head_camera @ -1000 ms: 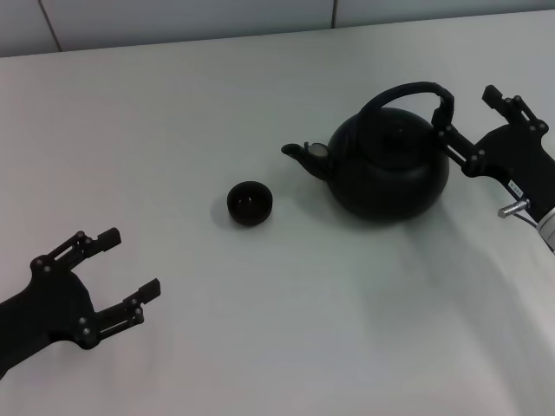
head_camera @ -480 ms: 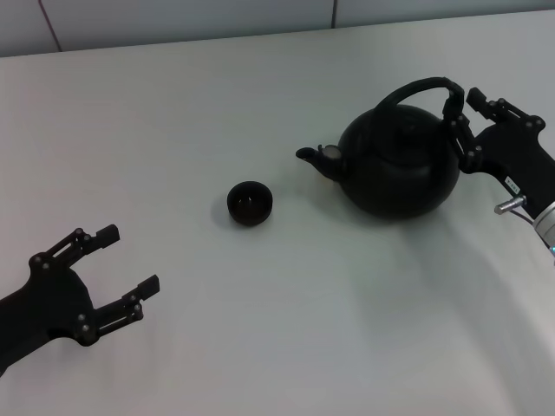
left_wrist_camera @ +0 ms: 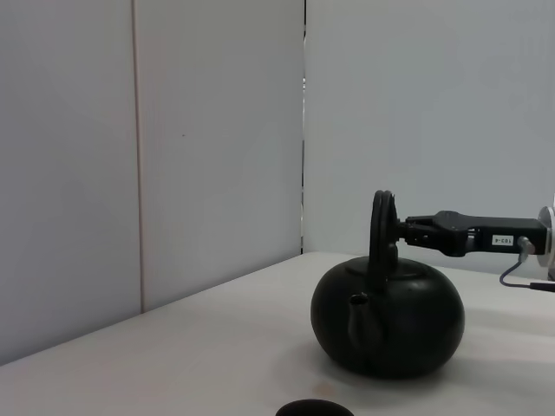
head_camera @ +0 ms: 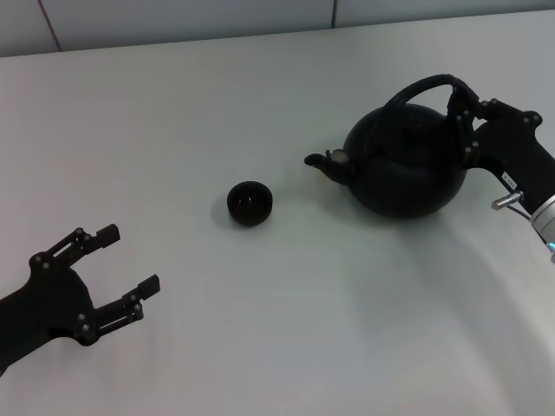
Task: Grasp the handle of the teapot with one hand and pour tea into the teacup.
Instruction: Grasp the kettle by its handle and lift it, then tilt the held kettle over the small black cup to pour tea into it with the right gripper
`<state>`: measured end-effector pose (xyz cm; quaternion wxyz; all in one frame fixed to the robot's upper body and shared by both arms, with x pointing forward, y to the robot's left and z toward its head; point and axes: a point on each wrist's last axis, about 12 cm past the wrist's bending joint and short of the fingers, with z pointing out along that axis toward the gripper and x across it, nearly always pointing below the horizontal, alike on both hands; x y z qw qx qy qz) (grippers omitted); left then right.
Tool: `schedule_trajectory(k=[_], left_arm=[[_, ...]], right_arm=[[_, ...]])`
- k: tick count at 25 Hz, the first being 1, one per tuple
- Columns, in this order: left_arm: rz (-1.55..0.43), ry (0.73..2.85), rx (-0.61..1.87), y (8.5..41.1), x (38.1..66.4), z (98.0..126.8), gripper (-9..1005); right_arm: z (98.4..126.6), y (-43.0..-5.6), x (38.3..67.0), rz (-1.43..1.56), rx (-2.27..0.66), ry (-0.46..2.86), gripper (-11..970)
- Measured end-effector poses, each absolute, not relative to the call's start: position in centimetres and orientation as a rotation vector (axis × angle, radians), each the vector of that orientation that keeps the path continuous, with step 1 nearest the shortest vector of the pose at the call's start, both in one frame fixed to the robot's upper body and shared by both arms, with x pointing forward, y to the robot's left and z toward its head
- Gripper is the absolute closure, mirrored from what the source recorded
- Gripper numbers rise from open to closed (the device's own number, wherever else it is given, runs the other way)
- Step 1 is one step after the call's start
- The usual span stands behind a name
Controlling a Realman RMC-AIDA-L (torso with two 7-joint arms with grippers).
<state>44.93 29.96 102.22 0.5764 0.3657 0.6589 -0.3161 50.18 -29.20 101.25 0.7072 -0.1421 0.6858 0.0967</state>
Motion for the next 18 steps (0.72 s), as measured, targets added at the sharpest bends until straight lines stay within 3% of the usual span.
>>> schedule_trajectory(k=[8,18], left_arm=[[-0.738,1.542,0.856,30.0,44.9,102.2,146],[-0.747,1.539,0.851,29.8,44.9,102.2,146]], right_arm=[[101.9,-28.8,50.9,0.245,-0.312,1.491,876],[104.9,-27.6,55.3,0.335,-0.348,1.423,877]])
